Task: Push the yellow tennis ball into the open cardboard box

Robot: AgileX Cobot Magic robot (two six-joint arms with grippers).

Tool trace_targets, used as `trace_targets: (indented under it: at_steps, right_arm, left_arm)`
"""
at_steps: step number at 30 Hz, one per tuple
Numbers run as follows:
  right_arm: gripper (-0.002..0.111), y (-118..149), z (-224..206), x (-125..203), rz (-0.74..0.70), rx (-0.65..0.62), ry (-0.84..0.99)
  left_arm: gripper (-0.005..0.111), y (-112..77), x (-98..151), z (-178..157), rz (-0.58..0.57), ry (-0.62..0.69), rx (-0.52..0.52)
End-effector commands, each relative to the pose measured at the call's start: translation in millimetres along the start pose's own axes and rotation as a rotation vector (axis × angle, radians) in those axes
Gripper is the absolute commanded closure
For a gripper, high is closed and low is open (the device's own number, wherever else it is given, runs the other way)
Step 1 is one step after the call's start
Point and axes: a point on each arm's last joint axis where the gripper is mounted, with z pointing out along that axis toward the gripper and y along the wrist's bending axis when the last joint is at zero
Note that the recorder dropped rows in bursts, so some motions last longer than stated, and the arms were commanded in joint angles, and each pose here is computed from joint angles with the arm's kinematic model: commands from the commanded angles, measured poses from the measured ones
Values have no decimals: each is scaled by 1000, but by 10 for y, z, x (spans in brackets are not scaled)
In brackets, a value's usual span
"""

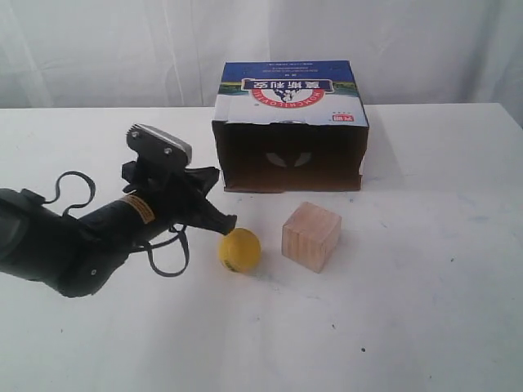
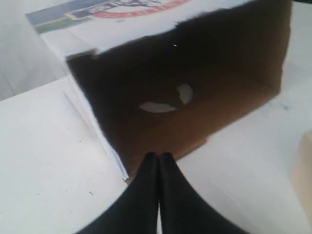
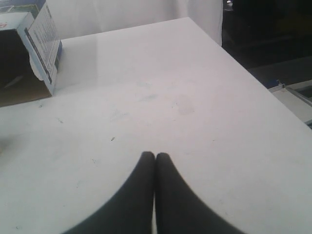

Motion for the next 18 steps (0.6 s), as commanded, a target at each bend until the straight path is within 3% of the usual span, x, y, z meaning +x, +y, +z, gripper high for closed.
trace_targets:
  at_steps: [1, 4, 7, 11, 18]
  right_arm:
    - [108, 0, -1, -5, 3, 0, -15]
    - [108, 0, -1, -5, 3, 0, -15]
    - [108, -1, -1, -3, 3, 1, -13]
    - [108, -1, -1, -3, 3, 1, -13]
    - [108, -1, -1, -3, 3, 1, -13]
  left_arm:
    - [107, -65, -124, -184, -162, 14, 126]
    - [107, -260, -125, -303, -85, 94, 338]
    - [107, -332, 13, -334, -75, 225, 413]
    - [107, -280, 264, -315, -35, 398, 350]
    - [107, -206, 522, -231, 6, 452, 271]
